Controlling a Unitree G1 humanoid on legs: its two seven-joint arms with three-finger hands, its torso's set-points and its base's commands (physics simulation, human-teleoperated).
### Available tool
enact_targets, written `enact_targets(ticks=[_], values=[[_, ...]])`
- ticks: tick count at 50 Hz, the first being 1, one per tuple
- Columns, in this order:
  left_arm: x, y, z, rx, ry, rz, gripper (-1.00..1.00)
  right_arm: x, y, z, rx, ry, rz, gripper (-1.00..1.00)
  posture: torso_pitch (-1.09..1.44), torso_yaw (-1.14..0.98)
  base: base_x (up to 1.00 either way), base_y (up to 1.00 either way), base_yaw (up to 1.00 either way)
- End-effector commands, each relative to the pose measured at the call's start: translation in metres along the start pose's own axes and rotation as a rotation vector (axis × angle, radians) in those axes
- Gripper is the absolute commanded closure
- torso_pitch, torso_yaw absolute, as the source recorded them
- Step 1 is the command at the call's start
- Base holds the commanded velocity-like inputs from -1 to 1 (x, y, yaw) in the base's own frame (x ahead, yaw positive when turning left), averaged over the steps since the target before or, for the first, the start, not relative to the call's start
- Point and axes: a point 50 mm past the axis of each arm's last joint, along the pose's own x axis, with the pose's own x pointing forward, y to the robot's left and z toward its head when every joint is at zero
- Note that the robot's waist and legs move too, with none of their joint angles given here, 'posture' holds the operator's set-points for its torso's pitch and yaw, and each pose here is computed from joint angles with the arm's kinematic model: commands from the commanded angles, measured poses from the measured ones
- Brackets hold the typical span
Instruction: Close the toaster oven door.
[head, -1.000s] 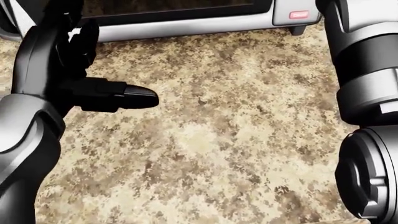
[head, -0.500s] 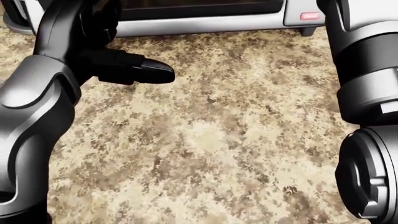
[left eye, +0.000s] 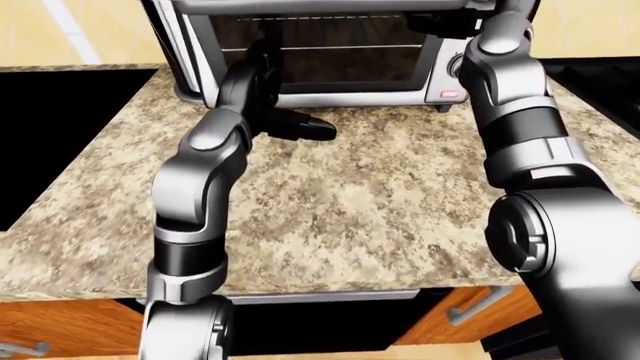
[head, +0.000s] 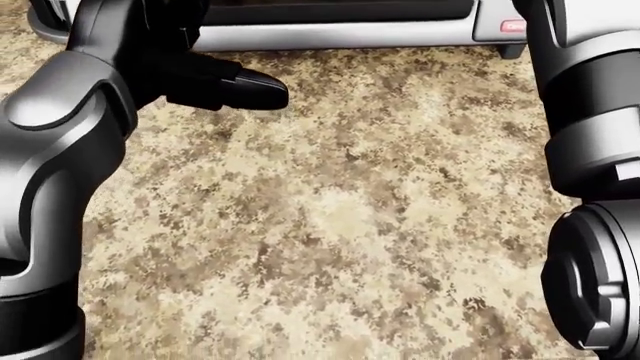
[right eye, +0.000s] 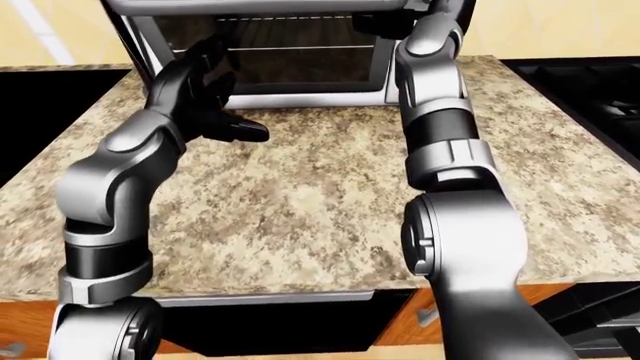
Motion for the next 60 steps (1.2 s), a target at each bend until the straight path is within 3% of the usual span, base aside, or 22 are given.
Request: enact_targets(ticks=[1,40,60], values=[[-0.006,0.003,0.043,0.026,-0.216,0.033,-1.00,-0.008,0.005,0.071,0.133,-0.264,0.048,-1.00,0.00,0.00,0.00,0.00,0.00],[0.021,0.000,0.052,0.040,-0.213,0.001,-1.00,-0.006,0.000,0.067,0.119,-0.239,0.006,-1.00,0.00,0.00,0.00,0.00,0.00],[0.037,0.005,0.077,0.028,-0.234,-0.004,-1.00,-0.003,-0.005,0.062,0.106,-0.207,-0.024,-1.00,0.00,0.00,0.00,0.00,0.00]])
